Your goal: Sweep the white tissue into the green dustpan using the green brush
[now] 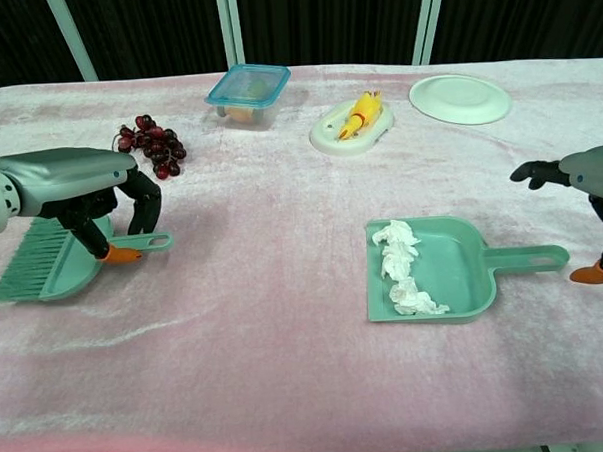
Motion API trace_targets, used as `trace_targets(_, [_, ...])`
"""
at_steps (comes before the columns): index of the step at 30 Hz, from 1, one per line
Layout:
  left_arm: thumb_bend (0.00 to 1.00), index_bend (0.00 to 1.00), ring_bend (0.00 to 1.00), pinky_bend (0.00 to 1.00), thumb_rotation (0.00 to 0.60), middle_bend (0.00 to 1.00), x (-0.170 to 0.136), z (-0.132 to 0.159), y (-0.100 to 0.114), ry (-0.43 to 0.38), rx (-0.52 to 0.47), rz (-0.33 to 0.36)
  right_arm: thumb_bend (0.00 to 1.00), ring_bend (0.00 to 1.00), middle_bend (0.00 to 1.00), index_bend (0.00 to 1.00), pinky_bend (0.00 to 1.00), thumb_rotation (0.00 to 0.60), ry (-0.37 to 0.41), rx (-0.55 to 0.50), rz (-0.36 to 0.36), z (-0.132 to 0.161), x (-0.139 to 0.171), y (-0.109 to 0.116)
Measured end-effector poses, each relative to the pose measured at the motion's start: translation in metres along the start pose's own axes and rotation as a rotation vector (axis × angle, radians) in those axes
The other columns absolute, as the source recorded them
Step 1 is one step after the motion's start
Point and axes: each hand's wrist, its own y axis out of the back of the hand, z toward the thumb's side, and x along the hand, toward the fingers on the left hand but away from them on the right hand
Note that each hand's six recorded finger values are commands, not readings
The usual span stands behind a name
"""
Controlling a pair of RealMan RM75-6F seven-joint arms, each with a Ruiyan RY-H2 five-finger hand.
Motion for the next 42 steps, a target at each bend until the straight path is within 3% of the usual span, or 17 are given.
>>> trace_targets(5, [0.08, 0.26, 0.87, 0.99, 0.6, 0.35, 0.001, 0.001, 0.0, 0.008, 0.009, 0.008, 0.12, 0.68, 0.1, 0.01, 0.77, 0.6, -0.005, -0.003, -0.004, -0.004, 0.001, 0.002])
trace_targets(10, [0.07, 0.23, 0.85, 0.98, 0.6, 0.34, -0.003, -0.003, 0.007, 0.024, 0.025, 0.025, 0.12, 0.68, 0.1, 0.01, 0.77, 0.6, -0.006, -0.005, -0.006, -0.008, 0.003, 0.003])
trace_targets(12, [0.07, 0.23, 0.81, 0.94, 0.6, 0.34, -0.007, -0.005, 0.011, 0.033, 0.019, 0.042, 0.12, 0.68, 0.1, 0.01, 0.77, 0.6, -0.007, -0.006, -0.008, -0.011, 0.004, 0.004])
trace_targets(15, [0.07, 0.23, 0.67, 0.78, 0.6, 0.33, -0.015, -0.009, 0.02, 0.048, 0.0, 0.081, 0.12, 0.64, 0.1, 0.01, 0.76, 0.6, -0.006, 0.001, -0.021, -0.016, 0.006, 0.006])
trace_targets(18, [0.07, 0.23, 0.48, 0.58, 0.6, 0.31, -0.027, -0.013, 0.032, 0.057, -0.009, 0.141, 0.11, 0.49, 0.08, 0.0, 0.65, 0.6, -0.002, 0.017, -0.05, -0.022, 0.01, 0.01])
trace_targets(21, [0.07, 0.19, 0.26, 0.37, 0.6, 0.23, -0.047, -0.019, 0.044, 0.066, -0.014, 0.21, 0.09, 0.14, 0.01, 0.0, 0.35, 0.6, 0.003, 0.03, -0.092, -0.031, 0.016, 0.017])
trace_targets(22, [0.07, 0.16, 0.19, 0.31, 0.6, 0.18, -0.057, -0.021, 0.047, 0.068, -0.018, 0.236, 0.08, 0.08, 0.0, 0.0, 0.29, 0.6, 0.006, 0.029, -0.106, -0.035, 0.018, 0.019])
trace_targets(24, [0.07, 0.09, 0.08, 0.19, 0.6, 0.09, -0.075, -0.027, 0.05, 0.074, -0.023, 0.271, 0.05, 0.0, 0.0, 0.0, 0.22, 0.6, 0.014, 0.02, -0.139, -0.043, 0.025, 0.023])
trace_targets(26, [0.06, 0.03, 0.03, 0.13, 0.6, 0.03, -0.097, -0.035, 0.05, 0.079, -0.027, 0.3, 0.02, 0.0, 0.0, 0.0, 0.2, 0.6, 0.028, 0.002, -0.171, -0.053, 0.032, 0.027])
trace_targets(32, [0.05, 0.0, 0.0, 0.06, 0.6, 0.0, -0.158, -0.059, 0.039, 0.125, -0.028, 0.348, 0.0, 0.0, 0.0, 0.0, 0.18, 0.6, 0.053, -0.05, -0.252, -0.088, 0.059, 0.031])
trace_targets(42, [0.05, 0.0, 0.0, 0.0, 0.6, 0.0, -0.242, -0.114, 0.019, 0.311, -0.021, 0.437, 0.0, 0.0, 0.0, 0.0, 0.18, 0.6, -0.077, -0.094, -0.367, -0.163, 0.109, 0.014])
